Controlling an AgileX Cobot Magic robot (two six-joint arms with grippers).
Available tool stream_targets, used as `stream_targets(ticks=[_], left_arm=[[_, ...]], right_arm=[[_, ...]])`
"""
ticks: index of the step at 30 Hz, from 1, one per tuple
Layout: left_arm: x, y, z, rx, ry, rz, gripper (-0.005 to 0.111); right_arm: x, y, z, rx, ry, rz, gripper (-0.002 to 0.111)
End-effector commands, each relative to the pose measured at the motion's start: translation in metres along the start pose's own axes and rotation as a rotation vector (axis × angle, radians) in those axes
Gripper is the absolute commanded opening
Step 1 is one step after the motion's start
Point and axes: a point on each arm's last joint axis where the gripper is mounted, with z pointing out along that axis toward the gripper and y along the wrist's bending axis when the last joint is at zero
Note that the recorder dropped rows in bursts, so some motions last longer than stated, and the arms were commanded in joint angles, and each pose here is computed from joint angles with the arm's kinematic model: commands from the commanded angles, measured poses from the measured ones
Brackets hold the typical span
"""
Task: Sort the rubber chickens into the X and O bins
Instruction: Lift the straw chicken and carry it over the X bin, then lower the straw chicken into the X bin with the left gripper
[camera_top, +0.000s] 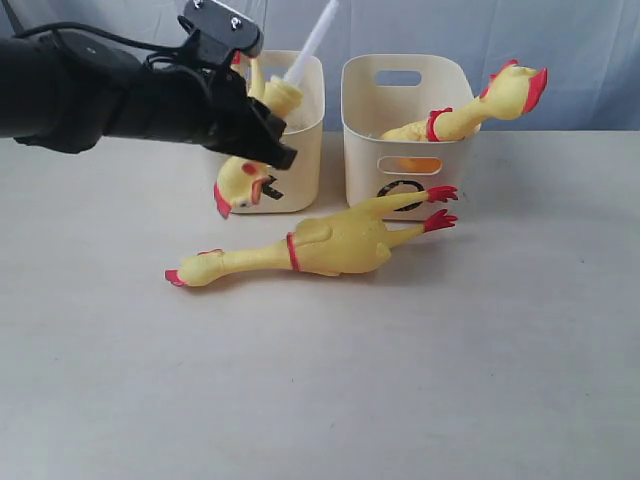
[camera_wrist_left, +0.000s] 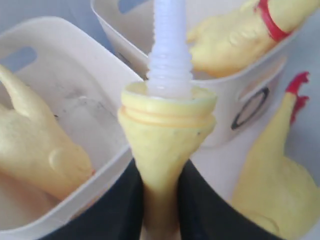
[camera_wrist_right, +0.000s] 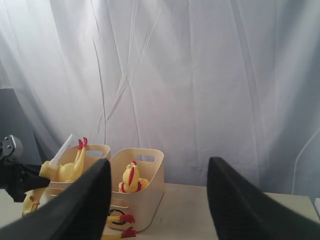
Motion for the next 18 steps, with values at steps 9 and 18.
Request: stream_targets(ticks=[9,18], left_arm=[[-0.059,0.027,-0.007,-0.218,-0.213,-0.078,0.013],[-0.068,0.039,0.015,-0.298,-0.242,-0.073,0.013]], right_arm=[[0.0,-0.001,-0.001,0.001,-0.003,0.003,0.054],[0.0,-0.001,-0.001,0.001,-0.003,0.005,0.054]])
